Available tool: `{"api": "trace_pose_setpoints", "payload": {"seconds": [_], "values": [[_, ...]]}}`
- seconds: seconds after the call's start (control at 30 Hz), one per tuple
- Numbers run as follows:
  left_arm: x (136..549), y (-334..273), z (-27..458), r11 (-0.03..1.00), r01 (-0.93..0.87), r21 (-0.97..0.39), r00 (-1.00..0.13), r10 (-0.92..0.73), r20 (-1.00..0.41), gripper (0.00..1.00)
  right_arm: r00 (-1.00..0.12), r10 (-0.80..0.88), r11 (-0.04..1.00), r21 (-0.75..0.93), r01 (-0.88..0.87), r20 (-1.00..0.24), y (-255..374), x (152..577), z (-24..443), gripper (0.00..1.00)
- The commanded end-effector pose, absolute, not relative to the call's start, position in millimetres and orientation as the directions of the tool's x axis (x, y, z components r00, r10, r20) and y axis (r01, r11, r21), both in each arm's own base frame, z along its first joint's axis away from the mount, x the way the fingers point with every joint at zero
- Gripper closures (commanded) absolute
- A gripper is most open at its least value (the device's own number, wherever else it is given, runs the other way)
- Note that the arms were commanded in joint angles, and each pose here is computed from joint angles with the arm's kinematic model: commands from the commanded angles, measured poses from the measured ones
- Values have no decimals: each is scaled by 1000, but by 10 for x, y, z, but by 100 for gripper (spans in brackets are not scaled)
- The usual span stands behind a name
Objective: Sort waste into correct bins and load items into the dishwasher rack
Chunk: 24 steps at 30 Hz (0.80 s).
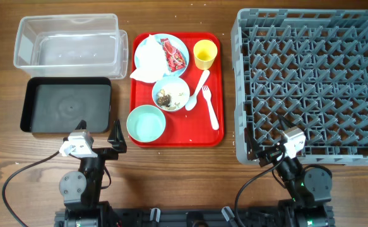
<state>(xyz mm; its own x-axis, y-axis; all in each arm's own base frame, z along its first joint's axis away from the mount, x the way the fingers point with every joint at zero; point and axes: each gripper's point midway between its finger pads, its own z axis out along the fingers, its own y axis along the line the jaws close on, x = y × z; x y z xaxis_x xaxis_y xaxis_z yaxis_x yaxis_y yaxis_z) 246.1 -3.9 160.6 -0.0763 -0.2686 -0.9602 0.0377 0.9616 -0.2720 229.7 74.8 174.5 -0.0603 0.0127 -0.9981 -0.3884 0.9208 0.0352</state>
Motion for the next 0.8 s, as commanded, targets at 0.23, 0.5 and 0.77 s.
{"api": "trace_pose_setpoints", "payload": {"seconds": [0.23, 0.5, 0.77], "values": [[2458, -65, 1591, 963, 51, -263, -81, -259, -962, 0, -48, -3, 912, 17, -411, -999, 789, 2279, 1755, 0], [2458, -65, 1591, 963, 51, -263, -81, -259, -962, 0, -48, -2, 912, 18, -411, -999, 789, 2279, 1755, 0], [2455, -106, 1598, 961, 74, -265, -84, -259, -962, 0, -48, -3, 912, 17, -411, -999, 789, 2279, 1755, 0]]}}
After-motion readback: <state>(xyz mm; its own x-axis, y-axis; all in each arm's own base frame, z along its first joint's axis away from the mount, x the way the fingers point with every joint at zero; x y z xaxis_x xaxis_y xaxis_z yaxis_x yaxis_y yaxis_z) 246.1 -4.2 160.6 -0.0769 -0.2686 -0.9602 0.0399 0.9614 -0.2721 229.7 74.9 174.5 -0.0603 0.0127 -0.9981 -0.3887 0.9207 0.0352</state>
